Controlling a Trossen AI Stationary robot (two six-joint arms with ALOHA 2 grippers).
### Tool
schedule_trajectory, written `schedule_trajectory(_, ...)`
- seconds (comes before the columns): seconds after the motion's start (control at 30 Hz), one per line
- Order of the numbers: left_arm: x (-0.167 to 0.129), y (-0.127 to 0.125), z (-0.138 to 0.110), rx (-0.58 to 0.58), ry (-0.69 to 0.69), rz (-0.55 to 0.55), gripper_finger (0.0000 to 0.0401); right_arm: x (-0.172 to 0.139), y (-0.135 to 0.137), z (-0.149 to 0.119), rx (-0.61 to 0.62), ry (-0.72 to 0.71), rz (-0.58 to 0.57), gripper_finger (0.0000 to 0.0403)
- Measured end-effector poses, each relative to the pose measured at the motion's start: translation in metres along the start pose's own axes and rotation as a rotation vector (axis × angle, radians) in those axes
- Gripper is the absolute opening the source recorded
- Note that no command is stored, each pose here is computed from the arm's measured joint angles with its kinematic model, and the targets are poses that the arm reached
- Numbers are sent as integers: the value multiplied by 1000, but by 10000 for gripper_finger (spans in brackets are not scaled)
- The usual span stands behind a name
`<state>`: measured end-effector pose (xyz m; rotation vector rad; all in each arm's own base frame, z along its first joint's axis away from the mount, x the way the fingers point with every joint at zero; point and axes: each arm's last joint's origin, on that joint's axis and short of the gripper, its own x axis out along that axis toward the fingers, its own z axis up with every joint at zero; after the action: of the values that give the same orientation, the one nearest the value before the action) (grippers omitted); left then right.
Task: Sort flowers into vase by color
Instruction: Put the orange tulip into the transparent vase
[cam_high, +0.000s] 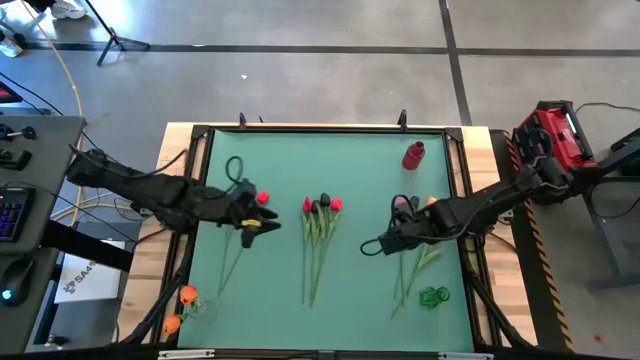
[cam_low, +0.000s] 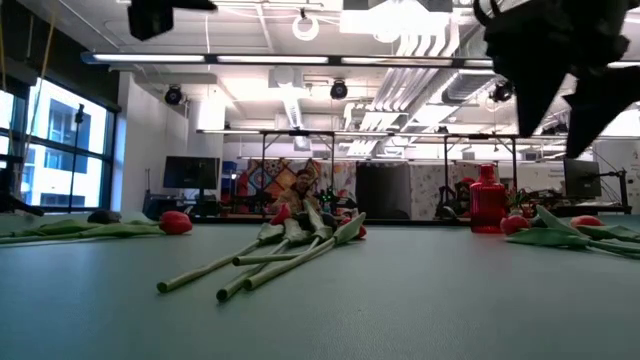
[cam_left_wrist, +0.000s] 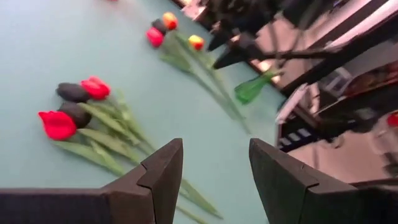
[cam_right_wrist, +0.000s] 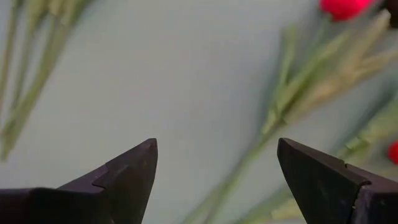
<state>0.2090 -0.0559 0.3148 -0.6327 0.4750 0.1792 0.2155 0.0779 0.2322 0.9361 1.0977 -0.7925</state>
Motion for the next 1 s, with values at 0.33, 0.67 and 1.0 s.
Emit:
schedule_trajectory(0.33,45,30,13,-60,-2,197,172,-3,-2,-15,159,-15,-20,321)
schedule_trajectory(0.67,77,62,35,-16,64,127,172,-4,-32,-10,421,-67,-348,301)
schedule_trajectory(1.0,71,106,64,-11,61,117,172,28,-39,-13,701,29,-323,224)
